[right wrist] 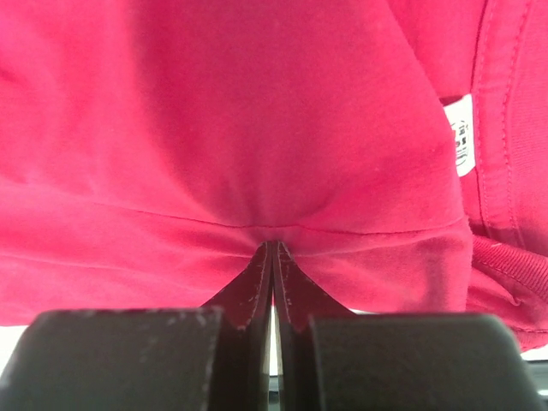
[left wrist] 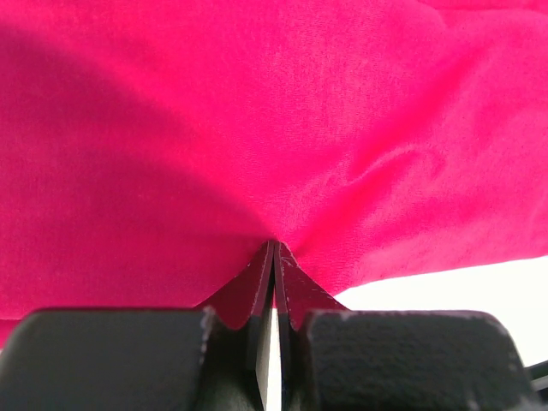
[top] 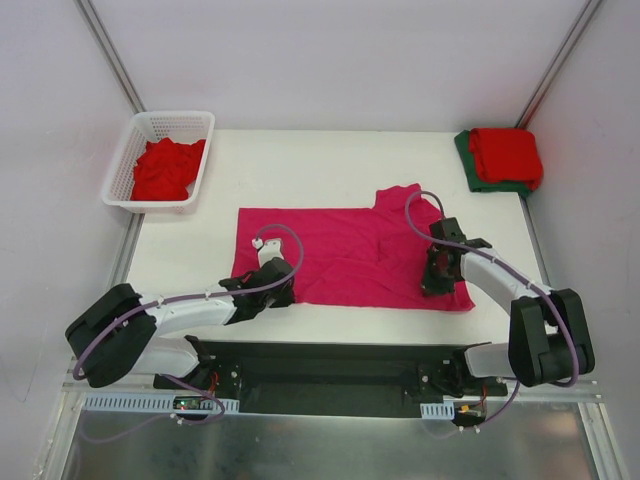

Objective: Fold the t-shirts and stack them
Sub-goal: Fold the flattened tshirt in 1/3 of the way

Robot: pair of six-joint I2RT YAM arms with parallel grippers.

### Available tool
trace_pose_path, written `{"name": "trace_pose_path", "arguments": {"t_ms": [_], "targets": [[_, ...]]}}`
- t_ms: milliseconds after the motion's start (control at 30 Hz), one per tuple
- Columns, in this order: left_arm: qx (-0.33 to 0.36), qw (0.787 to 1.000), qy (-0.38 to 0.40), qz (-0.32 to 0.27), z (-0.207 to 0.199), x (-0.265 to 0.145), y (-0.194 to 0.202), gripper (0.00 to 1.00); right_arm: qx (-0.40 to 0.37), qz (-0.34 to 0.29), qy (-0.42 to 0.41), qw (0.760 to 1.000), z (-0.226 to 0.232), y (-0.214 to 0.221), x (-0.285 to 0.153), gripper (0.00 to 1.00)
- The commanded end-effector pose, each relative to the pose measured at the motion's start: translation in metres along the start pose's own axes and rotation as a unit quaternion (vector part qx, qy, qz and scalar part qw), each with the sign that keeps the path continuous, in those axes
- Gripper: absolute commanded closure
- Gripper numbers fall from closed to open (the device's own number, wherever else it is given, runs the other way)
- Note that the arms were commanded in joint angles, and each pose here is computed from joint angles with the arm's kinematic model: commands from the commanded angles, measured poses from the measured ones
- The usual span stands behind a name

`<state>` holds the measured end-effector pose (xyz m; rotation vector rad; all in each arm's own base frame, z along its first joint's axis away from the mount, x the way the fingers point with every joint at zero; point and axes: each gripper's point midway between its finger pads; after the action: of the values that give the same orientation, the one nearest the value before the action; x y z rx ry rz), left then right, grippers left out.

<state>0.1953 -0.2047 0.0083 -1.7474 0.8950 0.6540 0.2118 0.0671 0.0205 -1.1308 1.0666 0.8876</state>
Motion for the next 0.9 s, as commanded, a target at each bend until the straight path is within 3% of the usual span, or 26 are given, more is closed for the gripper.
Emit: {"name": "trace_pose_path", "arguments": {"t_ms": [0, 600, 867], "targets": [[0.03, 0.987, -0.127, 0.089, 0.076, -0.012, 0.056, 1.0, 0.008, 0.022, 0.025, 0.999, -0.008, 0.002, -0.002, 0.99], [0.019, 0.984, -0.16, 0.076, 0.084, -0.014, 0.051, 1.0, 0.016, 0.033, 0.104, 0.994, -0.046, -0.002, 0.001, 0.98], [0.053, 0.991, -0.118, 0.047, 0.063, -0.026, 0.042, 1.0, 0.015, -0.032, 0.071, 0.997, -0.037, -0.022, -0.024, 0.97]]}}
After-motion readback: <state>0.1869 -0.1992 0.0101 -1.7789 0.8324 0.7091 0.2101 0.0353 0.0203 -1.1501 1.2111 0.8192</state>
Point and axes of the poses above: each gripper's point midway between its finger pads, its own x axis out along the fingers, its own z axis along the line the jaws close on, y = z × x, and after that the axes turned 3 degrees about -x, right-handed
